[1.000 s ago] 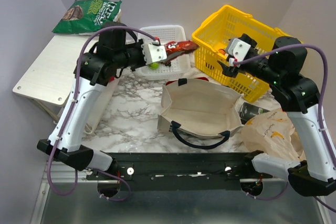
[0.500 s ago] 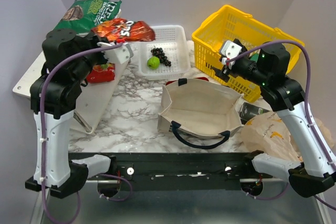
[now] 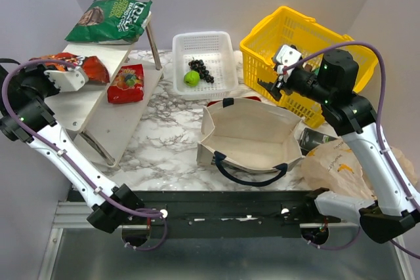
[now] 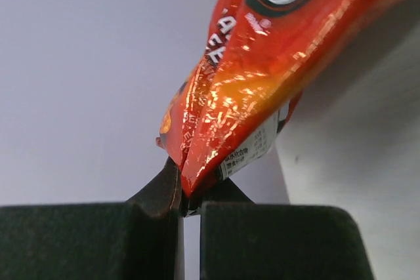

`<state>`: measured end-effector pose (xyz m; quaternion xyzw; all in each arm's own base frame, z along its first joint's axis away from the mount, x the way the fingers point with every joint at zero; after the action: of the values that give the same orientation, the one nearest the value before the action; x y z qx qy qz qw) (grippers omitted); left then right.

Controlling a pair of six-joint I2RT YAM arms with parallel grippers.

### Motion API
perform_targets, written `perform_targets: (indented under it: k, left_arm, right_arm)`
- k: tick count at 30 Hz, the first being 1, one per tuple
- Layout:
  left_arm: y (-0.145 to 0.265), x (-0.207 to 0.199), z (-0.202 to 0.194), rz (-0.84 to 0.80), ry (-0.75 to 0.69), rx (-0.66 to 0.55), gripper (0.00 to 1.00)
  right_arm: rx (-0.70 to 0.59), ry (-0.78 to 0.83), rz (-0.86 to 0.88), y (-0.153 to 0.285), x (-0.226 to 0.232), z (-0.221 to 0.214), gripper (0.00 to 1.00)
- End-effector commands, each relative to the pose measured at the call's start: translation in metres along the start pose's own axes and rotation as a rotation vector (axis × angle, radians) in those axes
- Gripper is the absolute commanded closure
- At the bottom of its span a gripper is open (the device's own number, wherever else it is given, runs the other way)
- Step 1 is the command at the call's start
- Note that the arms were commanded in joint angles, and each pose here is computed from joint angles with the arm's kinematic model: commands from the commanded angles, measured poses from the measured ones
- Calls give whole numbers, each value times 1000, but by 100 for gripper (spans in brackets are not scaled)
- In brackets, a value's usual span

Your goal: Untie the knot of the grocery bags and take out the mixed food

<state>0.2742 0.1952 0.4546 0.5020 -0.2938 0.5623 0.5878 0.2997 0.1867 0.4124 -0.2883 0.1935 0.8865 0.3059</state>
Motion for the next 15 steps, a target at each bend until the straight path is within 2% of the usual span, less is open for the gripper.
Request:
perform_targets:
  k: [1,5,7,11,15]
  left_arm:
    - [-13,1,39,57,-216,-275,100]
    - [-30,-9,29,31,-214,-272,100]
    - [-38,-16,10,15,-212,-180,100]
    - [-32,-31,2,-18,-222,-123,100]
    - [-20,-50,-1,-119,-220,-65,100]
  right_arm:
    - [-29,-6,-7,5,2,4,18]
    - [-23,-3,-18,7,1,4,18]
    - [-12,3,-25,9,0,2,18]
    - [1,19,-34,10,-1,-1,18]
    - [9,23,-26,9,1,-5,18]
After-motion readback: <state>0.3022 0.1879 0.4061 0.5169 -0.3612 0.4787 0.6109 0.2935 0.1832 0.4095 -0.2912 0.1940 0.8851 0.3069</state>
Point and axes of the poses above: each gripper's point midway between its finger pads, its own y axis back along the fingers, its own x axis along the line the jaws close on, z = x × y, the point moved 1 cm from there along y, back along the fingers, and after that the axes turned 8 degrees about y, right-handed, at the moved point
